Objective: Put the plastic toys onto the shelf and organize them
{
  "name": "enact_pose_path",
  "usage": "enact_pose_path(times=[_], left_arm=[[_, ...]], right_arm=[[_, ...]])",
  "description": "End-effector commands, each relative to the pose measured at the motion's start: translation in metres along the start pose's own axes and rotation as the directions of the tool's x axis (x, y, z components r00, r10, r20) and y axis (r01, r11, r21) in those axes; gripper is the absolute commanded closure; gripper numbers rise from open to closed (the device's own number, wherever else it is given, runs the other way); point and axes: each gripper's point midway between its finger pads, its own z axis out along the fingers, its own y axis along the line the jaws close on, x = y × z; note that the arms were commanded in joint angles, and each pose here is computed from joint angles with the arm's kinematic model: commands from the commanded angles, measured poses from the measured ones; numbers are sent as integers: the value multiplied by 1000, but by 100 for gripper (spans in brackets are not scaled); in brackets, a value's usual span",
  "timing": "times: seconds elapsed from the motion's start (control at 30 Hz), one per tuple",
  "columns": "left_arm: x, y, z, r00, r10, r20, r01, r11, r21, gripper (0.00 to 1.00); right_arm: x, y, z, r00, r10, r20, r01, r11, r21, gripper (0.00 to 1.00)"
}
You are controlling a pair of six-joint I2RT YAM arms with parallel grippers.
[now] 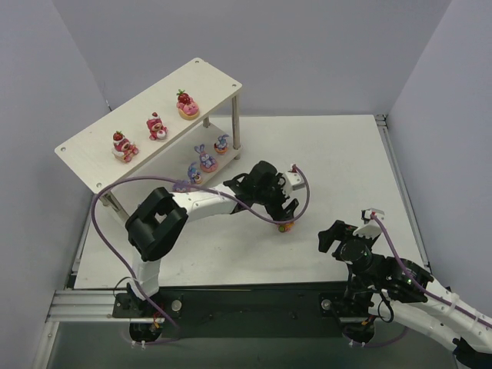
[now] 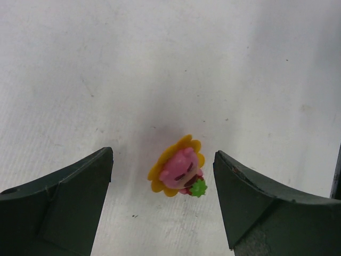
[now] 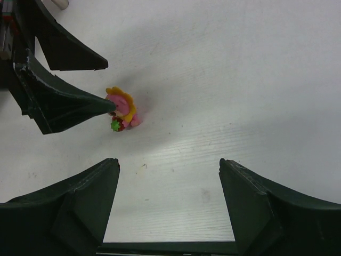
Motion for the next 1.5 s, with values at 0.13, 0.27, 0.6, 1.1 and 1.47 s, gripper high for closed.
enact_pose_path(times=[0.13,0.27,0.6,1.1,1.47], left_arm=[[-16,4,-14,997,-12,81,-1,989,150,14],[-14,4,-16,997,-24,77,9,982,190,14],[7,-4,-8,999,-35,5,32,958,284,15],[21,-8,-2,998,-60,-27,66,937,342,34],[18,3,7,997,-77,-16,79,952,296,31]], right_arm=[[-8,-6,-2,1000,-16,25,15,1000,24,23],[-8,-6,-2,1000,-19,25,19,999,32,23],[-8,-7,-1,999,-23,25,22,999,41,23],[-9,-9,0,999,-33,33,31,998,54,23],[-8,-12,0,999,-31,38,29,998,55,23]])
